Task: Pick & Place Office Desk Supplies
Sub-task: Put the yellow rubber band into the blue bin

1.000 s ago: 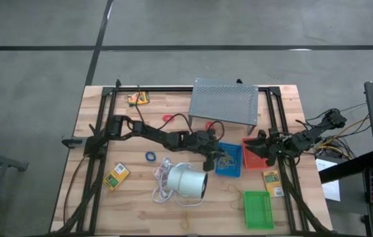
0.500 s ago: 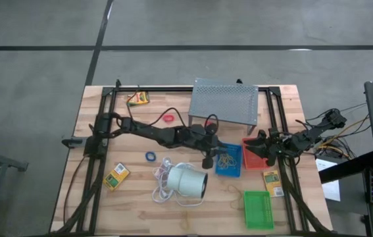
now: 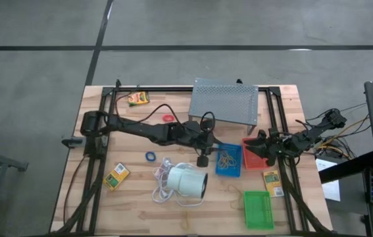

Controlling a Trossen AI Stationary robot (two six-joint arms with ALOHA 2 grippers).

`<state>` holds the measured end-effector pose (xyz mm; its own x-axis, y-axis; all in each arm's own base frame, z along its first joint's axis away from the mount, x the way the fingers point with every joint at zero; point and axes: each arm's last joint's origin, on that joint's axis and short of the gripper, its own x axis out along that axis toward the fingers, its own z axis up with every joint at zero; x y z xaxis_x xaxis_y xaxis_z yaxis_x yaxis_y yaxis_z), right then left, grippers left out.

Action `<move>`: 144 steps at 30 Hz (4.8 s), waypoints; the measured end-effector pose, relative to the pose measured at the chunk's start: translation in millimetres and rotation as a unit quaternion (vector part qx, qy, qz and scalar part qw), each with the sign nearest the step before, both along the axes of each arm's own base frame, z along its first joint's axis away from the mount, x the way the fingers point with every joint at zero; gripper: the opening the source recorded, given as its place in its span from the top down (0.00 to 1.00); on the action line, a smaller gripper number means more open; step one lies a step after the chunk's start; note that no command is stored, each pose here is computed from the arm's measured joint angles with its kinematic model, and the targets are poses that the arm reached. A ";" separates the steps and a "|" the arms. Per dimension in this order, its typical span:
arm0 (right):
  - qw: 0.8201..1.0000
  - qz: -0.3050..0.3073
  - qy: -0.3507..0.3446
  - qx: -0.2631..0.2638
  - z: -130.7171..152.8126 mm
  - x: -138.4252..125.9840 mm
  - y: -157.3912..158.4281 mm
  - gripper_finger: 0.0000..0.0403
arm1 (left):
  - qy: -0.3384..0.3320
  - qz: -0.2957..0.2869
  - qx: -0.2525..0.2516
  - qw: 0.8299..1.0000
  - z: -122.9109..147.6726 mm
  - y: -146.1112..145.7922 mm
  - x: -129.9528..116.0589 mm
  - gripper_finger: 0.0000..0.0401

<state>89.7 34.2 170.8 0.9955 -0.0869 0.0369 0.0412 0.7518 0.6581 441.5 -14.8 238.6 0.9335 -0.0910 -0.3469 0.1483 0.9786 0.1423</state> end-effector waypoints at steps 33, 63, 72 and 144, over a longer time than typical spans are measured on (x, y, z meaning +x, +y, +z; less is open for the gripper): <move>1.000 0.000 0.003 -0.002 -0.5 0.4 0.2 0.54 | -0.177 0.072 0.023 0.981 6.7 -0.2 -247.4 0.63; 1.000 0.000 0.003 -0.002 -0.5 0.4 0.2 0.54 | -0.134 0.157 0.005 0.978 31.0 -93.3 -256.3 0.34; 1.000 0.000 0.003 -0.002 -0.5 0.4 0.2 0.54 | -0.054 0.155 -0.071 0.984 31.5 -136.8 -237.9 0.35; 1.000 0.000 0.003 -0.002 -0.6 0.4 0.3 0.54 | 0.359 0.460 -0.539 0.607 -88.5 -242.1 -102.8 0.39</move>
<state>90.1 34.5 170.2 0.9958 -0.0868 0.0307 0.0456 0.7543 0.6550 338.8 -256.9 150.1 0.4050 -0.1812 -0.8962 -0.8869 0.1603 -0.4332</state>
